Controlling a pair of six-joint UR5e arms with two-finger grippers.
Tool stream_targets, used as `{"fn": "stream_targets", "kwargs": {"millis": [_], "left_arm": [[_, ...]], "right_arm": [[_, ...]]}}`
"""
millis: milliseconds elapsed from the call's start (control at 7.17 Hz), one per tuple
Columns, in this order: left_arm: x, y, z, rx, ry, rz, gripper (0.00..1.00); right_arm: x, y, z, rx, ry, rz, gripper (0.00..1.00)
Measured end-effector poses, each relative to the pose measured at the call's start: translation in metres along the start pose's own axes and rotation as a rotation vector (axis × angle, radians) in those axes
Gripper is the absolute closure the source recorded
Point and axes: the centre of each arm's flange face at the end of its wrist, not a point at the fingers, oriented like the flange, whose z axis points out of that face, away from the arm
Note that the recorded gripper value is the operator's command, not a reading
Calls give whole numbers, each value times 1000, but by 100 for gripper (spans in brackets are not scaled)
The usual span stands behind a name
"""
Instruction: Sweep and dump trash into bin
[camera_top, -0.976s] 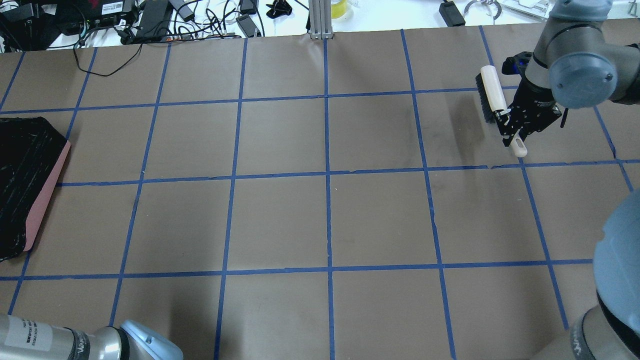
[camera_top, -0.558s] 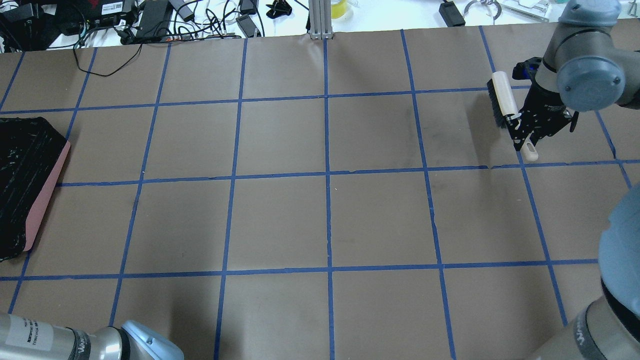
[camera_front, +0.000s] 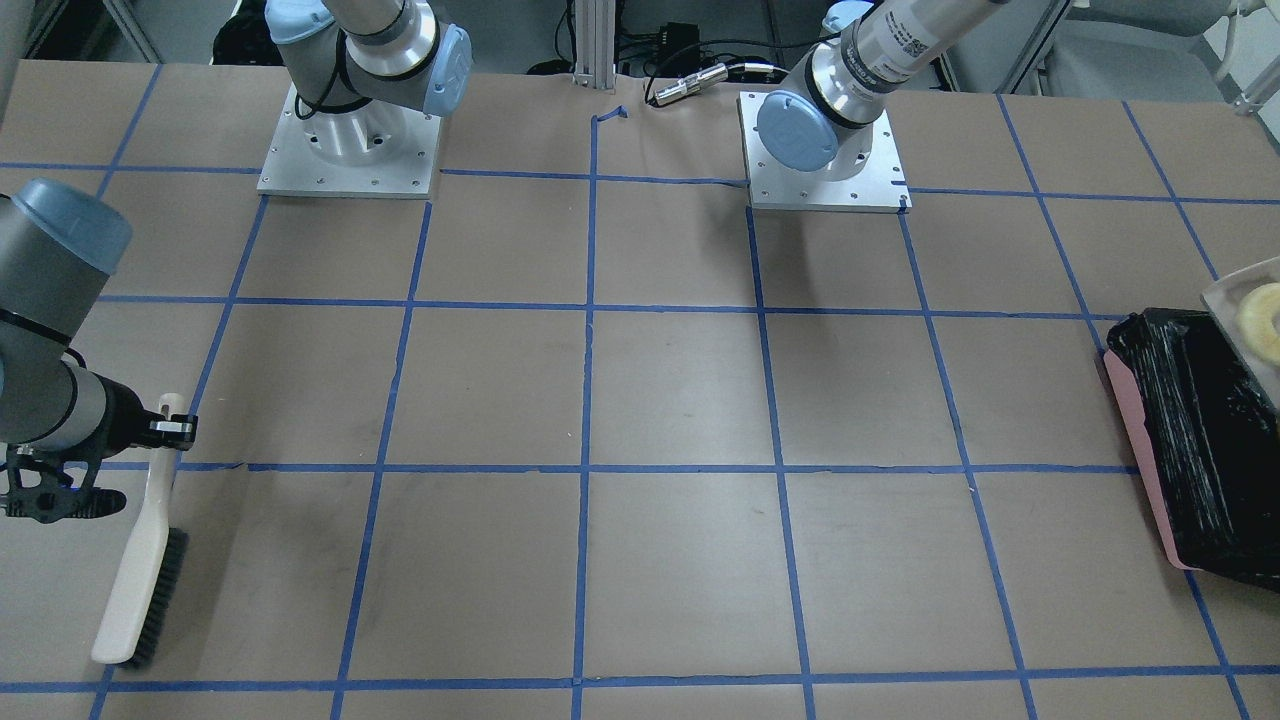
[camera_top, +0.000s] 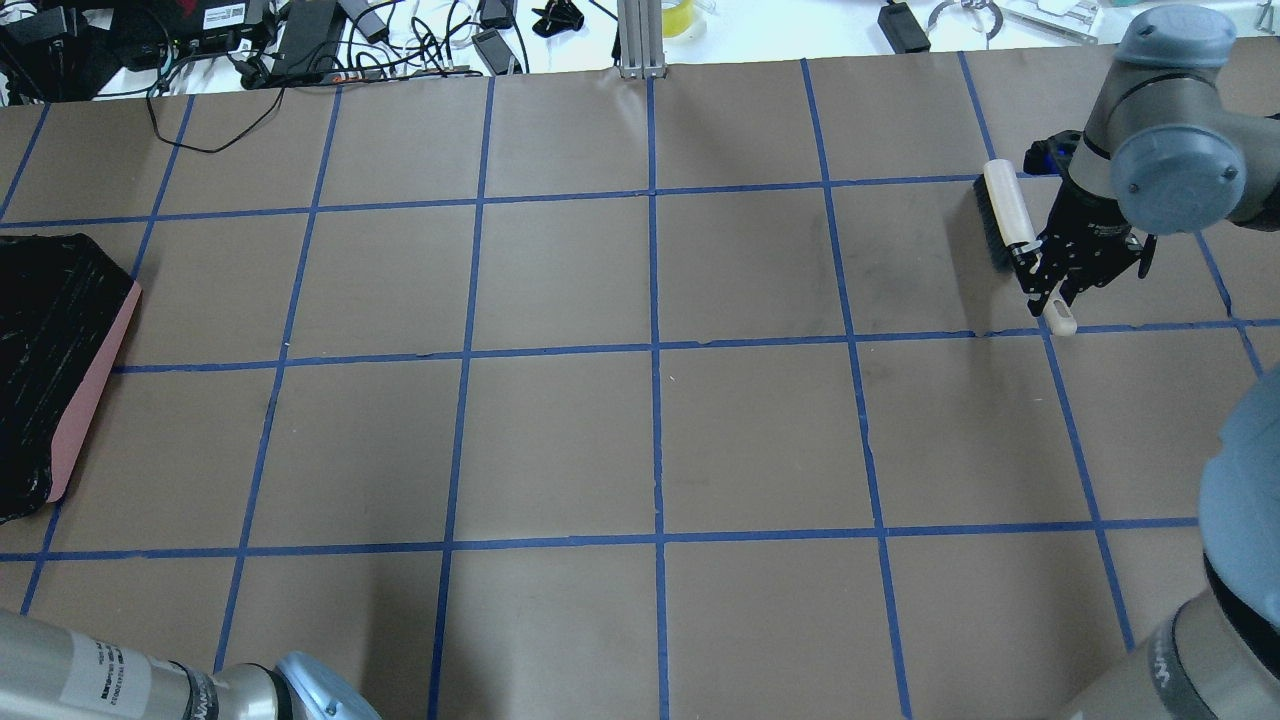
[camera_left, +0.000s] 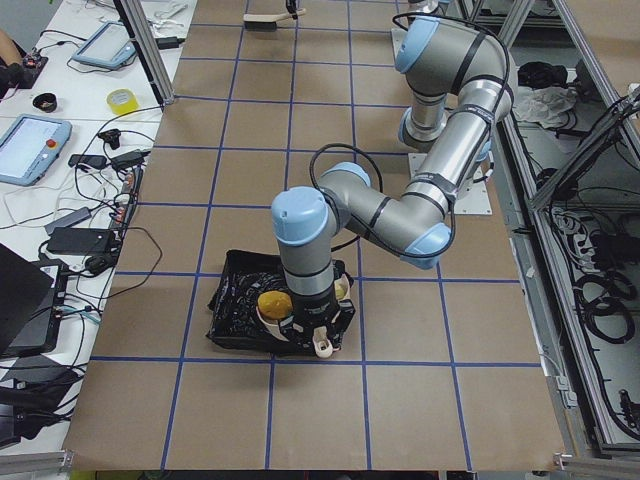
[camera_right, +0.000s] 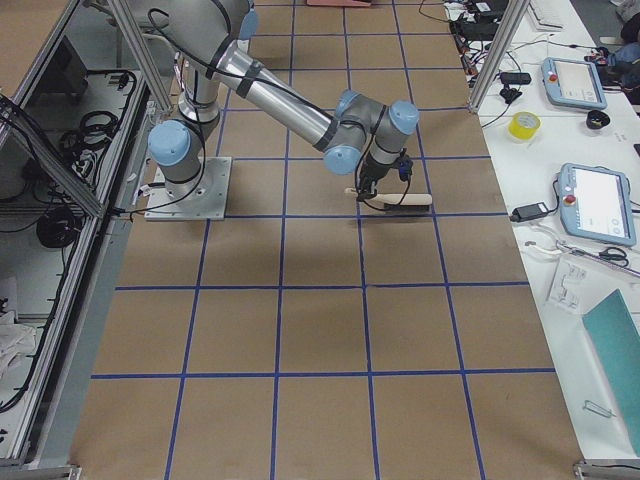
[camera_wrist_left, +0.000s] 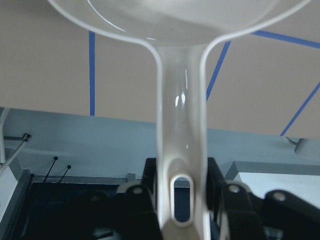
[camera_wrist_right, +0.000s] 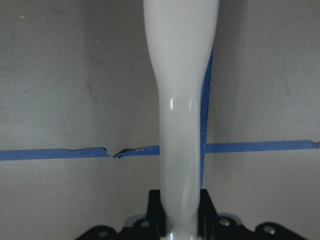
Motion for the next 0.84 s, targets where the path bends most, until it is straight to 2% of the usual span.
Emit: {"fn": "stream_targets", "kwargs": {"millis": [139, 279, 418, 697, 837], "left_arm": [[-9, -20, -4, -42, -14, 63, 99], [-16, -39, -18, -96, -28, 117, 99], [-21, -52, -36, -139, -38, 159, 98], [-25, -59, -50, -195, -62, 236, 98], [-28, -58, -49, -225, -80, 259, 95]], "right_arm": [[-1, 0, 2, 1, -5, -2, 41], [-1, 0, 4, -1, -9, -3, 40], [-1, -1, 8, -5, -12, -3, 35], [-1, -2, 9, -8, -13, -3, 8], [1, -2, 4, -2, -9, -4, 1]]}}
